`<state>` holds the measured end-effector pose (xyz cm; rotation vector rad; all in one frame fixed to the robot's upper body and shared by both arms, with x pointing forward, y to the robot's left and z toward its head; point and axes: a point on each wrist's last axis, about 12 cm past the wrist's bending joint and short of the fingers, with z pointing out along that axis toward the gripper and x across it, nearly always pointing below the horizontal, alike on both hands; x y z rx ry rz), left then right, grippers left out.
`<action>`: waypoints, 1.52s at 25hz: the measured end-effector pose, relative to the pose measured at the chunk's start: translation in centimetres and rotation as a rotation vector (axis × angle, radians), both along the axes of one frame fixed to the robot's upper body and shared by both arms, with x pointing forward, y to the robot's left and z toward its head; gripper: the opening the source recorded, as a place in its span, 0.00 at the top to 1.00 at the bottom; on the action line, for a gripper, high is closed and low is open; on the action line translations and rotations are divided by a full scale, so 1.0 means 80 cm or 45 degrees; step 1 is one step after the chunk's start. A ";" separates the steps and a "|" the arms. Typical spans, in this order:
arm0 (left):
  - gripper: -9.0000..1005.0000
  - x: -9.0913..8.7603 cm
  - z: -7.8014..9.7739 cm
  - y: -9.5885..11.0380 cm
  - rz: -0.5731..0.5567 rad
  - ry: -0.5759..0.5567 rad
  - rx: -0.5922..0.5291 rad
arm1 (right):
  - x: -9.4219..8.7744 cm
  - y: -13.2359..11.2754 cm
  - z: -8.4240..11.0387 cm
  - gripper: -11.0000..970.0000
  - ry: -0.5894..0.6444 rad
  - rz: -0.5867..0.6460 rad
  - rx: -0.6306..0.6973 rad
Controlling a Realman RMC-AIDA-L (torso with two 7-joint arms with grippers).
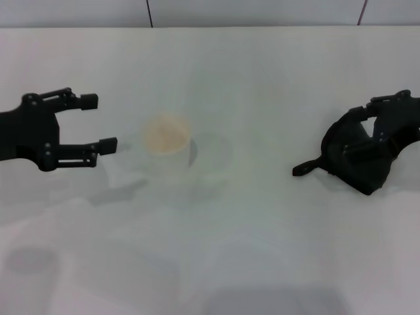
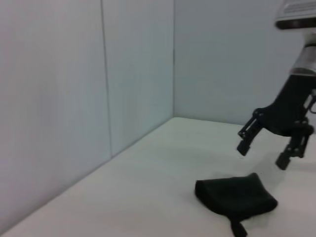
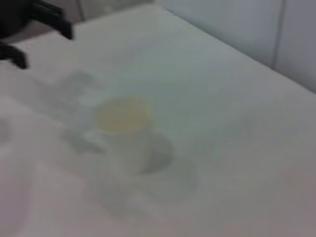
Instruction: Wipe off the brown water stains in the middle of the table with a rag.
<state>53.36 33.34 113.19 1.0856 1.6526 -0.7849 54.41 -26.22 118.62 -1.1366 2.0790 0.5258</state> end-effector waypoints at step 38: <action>0.12 0.000 0.003 -0.007 0.001 0.005 -0.037 | 0.017 -0.021 -0.006 0.14 -0.040 0.020 0.052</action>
